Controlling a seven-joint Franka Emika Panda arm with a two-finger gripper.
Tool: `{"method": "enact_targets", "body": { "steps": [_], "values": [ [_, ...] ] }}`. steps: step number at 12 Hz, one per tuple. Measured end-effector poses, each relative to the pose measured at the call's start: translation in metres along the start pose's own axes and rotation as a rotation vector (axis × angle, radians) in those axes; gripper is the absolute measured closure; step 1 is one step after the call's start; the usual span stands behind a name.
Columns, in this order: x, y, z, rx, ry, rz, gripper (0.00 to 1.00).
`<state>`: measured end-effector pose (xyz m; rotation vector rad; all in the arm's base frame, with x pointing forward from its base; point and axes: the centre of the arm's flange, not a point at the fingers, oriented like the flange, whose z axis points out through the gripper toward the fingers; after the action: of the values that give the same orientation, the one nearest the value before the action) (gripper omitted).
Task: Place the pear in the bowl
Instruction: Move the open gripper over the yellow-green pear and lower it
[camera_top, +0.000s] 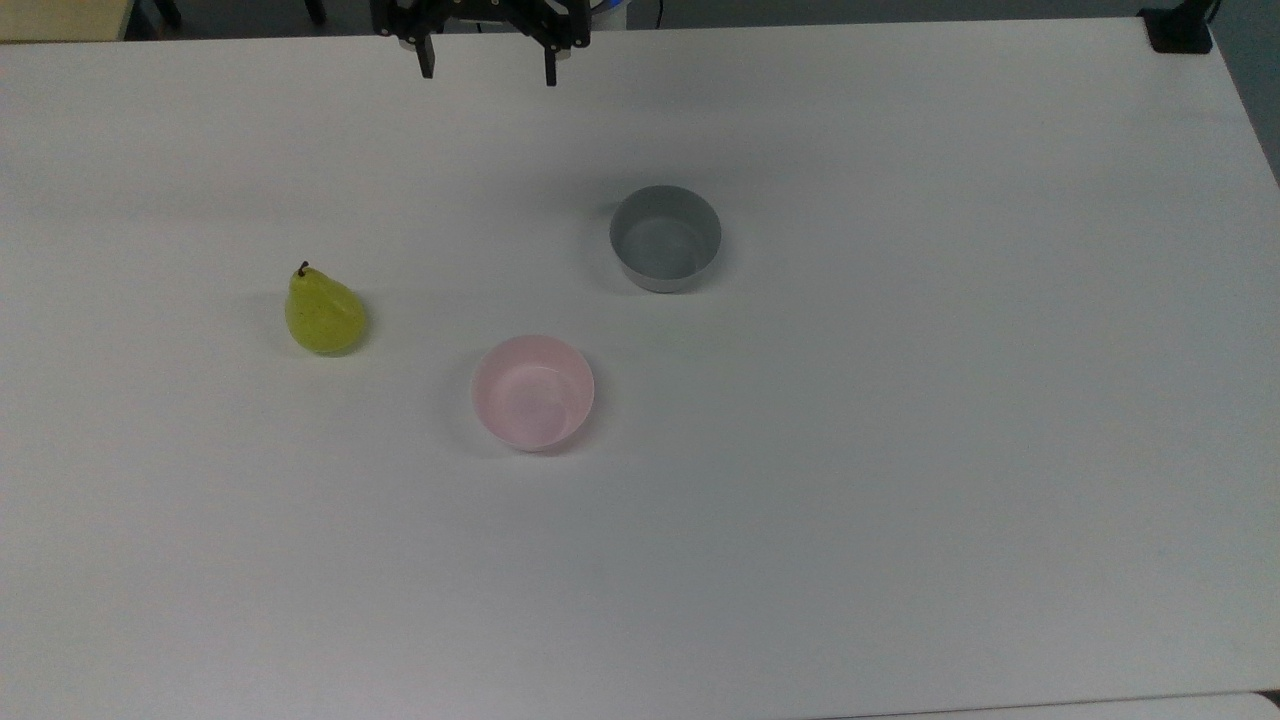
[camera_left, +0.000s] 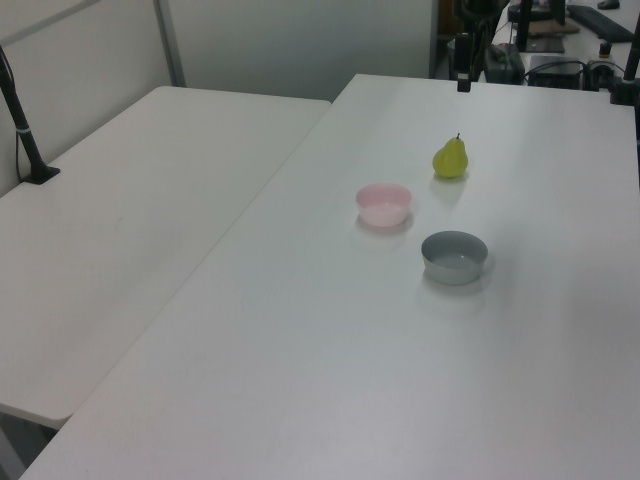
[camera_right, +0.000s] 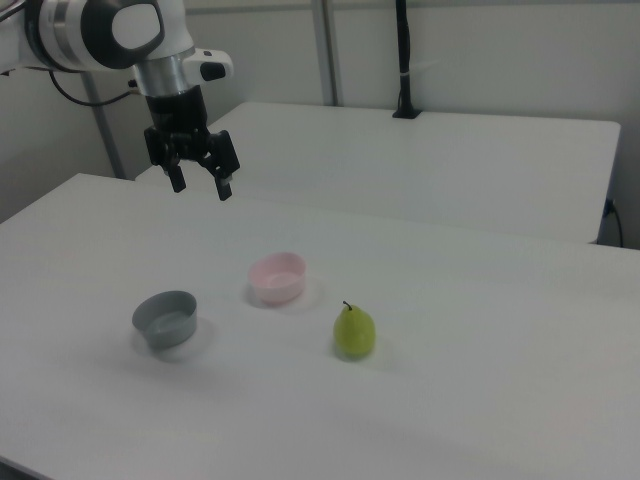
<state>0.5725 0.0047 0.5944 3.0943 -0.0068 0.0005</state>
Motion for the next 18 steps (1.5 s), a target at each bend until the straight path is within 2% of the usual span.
{"method": "enact_targets", "body": {
  "steps": [8, 11, 14, 18],
  "values": [
    [0.0, 0.004, 0.0, -0.001, 0.0, 0.005, 0.0],
    [0.001, 0.017, 0.003, -0.001, -0.006, -0.077, 0.0],
    [0.005, 0.07, 0.018, 0.001, -0.015, -0.159, 0.0],
    [0.023, 0.147, 0.062, -0.007, 0.011, -0.145, 0.0]
  ]
}}
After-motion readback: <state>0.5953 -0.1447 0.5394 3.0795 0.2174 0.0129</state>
